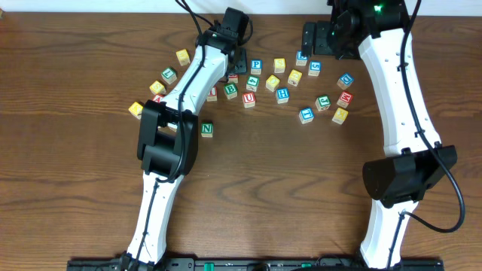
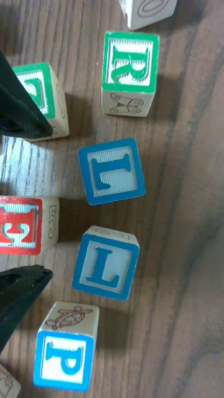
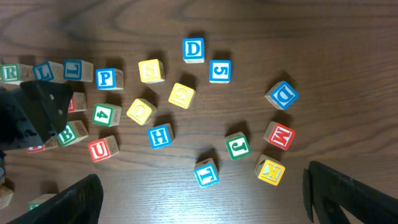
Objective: Spell out NEURIPS
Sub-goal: 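Move the left gripper over the red E block in the arc center, then lower the left gripper and close it on the red E block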
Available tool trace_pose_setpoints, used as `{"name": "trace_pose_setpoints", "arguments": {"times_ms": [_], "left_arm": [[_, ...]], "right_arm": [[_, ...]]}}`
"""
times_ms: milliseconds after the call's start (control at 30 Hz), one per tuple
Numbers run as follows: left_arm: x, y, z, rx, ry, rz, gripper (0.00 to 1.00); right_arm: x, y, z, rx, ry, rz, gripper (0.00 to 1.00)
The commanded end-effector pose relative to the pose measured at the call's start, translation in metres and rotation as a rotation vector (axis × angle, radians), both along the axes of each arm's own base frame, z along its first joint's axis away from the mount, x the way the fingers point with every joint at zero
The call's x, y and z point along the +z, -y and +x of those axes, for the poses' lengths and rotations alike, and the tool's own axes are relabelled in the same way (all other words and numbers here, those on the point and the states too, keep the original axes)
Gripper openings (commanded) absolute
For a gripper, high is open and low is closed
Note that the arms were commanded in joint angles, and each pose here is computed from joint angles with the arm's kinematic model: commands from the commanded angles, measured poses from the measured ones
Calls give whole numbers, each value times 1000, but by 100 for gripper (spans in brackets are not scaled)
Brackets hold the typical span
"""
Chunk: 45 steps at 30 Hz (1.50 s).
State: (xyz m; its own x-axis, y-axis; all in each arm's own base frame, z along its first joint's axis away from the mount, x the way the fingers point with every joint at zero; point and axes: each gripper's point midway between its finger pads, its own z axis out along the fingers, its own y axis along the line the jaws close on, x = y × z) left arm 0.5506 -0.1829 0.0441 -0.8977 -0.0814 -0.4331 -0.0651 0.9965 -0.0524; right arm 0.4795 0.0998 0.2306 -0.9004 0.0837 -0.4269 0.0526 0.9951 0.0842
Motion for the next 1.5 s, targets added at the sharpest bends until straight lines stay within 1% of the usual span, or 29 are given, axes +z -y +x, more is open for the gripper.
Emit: {"name": "trace_pose_setpoints", "arguments": {"times_ms": [0,600,967,1000,1233,1367,1467], "left_arm": [[-2,-3,3,19,4,9,65],[-16,-1,-6,9,-34,6,64],[-43,6,-13,-9,-86,7,63],[-43,7,-13,-10,-86,7,59],[-42,7,-12,-10,-80,6,49],[-41,8,-10,-11,-70,3,46],[-39,8,-9,-13,-66,2,39]], "right_arm": [[-4,0,0,-10,-7,-8,99],[-4,0,0,-10,-7,-8,99],[-4,0,0,-9,-7,-8,99],[-4,0,0,-9,-7,-8,99],[-4,0,0,-9,-7,-8,99],[-4,0,0,-9,-7,-8,99],[-4,0,0,-9,-7,-8,99]]}}
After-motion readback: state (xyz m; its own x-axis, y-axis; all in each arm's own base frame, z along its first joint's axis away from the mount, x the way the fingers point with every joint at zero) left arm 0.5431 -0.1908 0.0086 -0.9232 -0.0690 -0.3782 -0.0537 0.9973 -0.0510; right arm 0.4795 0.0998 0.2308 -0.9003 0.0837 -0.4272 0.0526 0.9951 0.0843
